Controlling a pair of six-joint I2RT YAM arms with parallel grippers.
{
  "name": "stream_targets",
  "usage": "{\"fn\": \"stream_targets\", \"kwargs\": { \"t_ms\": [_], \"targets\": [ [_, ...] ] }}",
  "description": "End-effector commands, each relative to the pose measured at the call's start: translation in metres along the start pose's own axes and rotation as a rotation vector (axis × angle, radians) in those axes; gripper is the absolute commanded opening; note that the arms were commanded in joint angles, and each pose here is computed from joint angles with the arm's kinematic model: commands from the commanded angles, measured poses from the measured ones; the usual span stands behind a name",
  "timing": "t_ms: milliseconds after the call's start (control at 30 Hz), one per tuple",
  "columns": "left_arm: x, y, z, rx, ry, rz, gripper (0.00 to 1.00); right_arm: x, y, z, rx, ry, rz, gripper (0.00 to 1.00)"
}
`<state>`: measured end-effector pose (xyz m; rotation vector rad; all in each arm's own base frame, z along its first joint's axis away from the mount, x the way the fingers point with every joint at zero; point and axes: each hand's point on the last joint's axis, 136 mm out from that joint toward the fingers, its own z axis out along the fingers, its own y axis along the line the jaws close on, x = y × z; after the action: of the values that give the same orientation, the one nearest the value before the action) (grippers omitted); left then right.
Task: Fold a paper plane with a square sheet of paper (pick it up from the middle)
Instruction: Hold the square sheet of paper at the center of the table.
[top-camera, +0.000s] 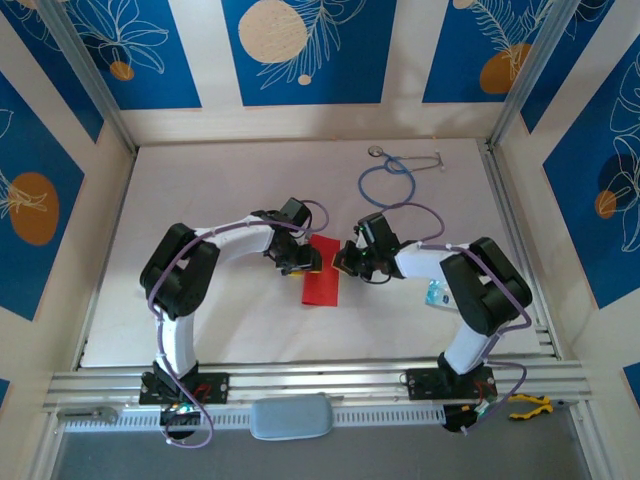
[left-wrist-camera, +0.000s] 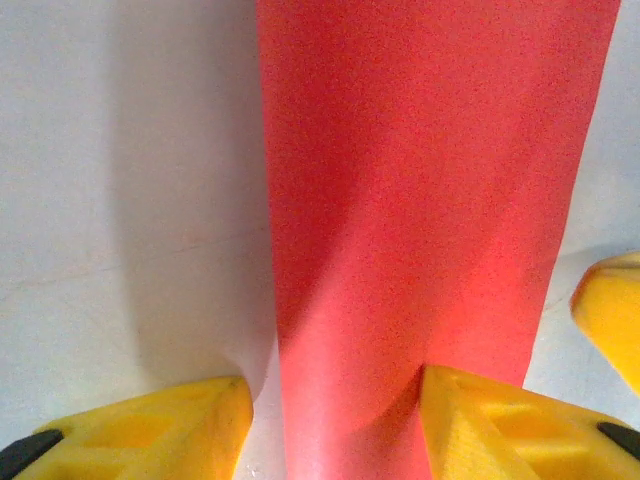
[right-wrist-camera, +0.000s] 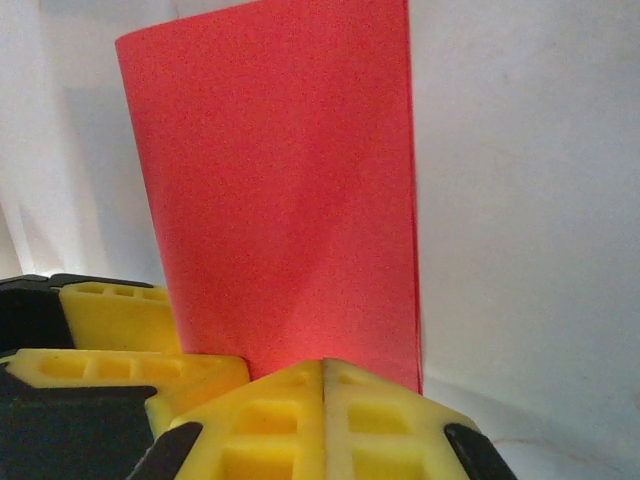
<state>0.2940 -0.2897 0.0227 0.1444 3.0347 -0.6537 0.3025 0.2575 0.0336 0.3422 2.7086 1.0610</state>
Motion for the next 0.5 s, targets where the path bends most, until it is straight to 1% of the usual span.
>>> {"fn": "stream_targets", "kwargs": {
  "t_ms": [0, 300, 367, 467],
  "targets": [
    [0.011, 0.011, 0.030, -0.041, 0.052, 0.016, 0.52, 0.001, 0.011, 0.005, -0.021, 0.019, -0.039, 0.00],
    [0.012, 0.011, 0.032, -0.040, 0.055, 0.019, 0.52, 0.009, 0.011, 0.015, -0.028, 0.057, -0.038, 0.00],
    [0.013, 0.012, 0.033, -0.040, 0.058, 0.018, 0.52, 0.012, 0.006, 0.018, -0.013, 0.072, -0.027, 0.00],
    [0.014, 0.011, 0.033, -0.039, 0.057, 0.020, 0.52, 0.020, -0.013, 0.022, 0.046, 0.099, -0.008, 0.00]
  ]
}}
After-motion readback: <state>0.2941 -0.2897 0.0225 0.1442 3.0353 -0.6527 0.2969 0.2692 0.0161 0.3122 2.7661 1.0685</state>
